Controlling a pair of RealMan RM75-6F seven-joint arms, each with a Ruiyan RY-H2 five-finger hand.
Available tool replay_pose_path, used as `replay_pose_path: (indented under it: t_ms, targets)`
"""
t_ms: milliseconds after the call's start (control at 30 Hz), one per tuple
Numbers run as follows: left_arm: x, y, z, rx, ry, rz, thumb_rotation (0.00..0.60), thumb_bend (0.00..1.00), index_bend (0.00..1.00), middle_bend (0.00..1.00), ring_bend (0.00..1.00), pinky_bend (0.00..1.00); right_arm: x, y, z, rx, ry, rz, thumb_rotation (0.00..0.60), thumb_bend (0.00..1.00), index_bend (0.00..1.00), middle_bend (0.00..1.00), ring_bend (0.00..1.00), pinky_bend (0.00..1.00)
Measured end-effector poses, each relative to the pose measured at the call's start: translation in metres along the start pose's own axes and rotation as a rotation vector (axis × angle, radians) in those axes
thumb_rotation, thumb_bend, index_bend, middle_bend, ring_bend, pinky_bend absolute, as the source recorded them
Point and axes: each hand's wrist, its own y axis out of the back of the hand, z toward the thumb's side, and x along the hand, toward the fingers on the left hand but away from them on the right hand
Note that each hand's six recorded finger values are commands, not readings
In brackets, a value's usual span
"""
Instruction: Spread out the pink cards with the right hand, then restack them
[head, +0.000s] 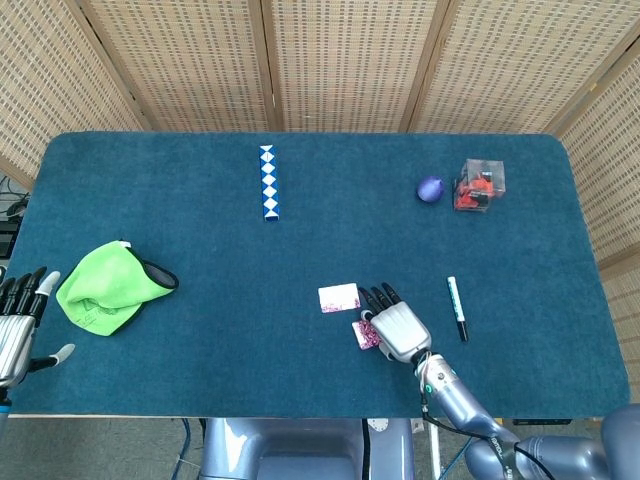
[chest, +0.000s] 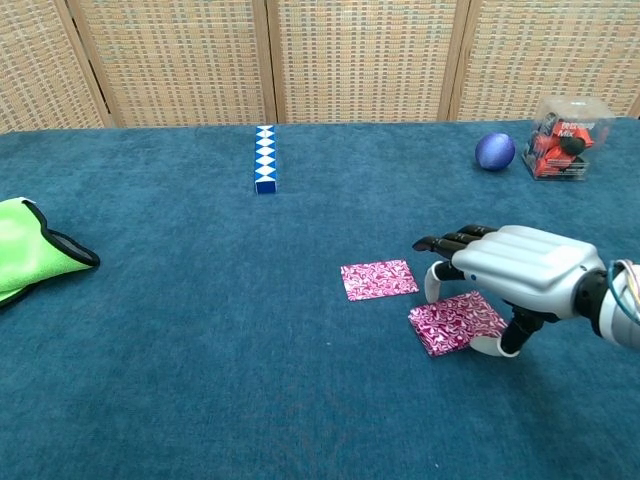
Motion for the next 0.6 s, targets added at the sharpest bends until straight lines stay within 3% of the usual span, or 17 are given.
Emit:
replay_pose_path:
  t_ms: [300,600]
  targets:
    - [-0.0001,0.0002,-0.0002,-0.003,-0.001,-0.001,0.600,0.00,0.00,0.00,0.00,0.00,-0.0088,-0.0034,0.0033,0.019,-0.009,0.020,0.600,0.36,0.53,0.01,0.00,0.00]
    - [-0.0001,0.0003,-0.0001,-0.004,-0.002,-0.001,0.600,0.00,0.00,0.00,0.00,0.00,-0.0069,-0.0050,0.0006,0.026,-0.011,0.053,0.600,0.31,0.34,0.00,0.00,0.00]
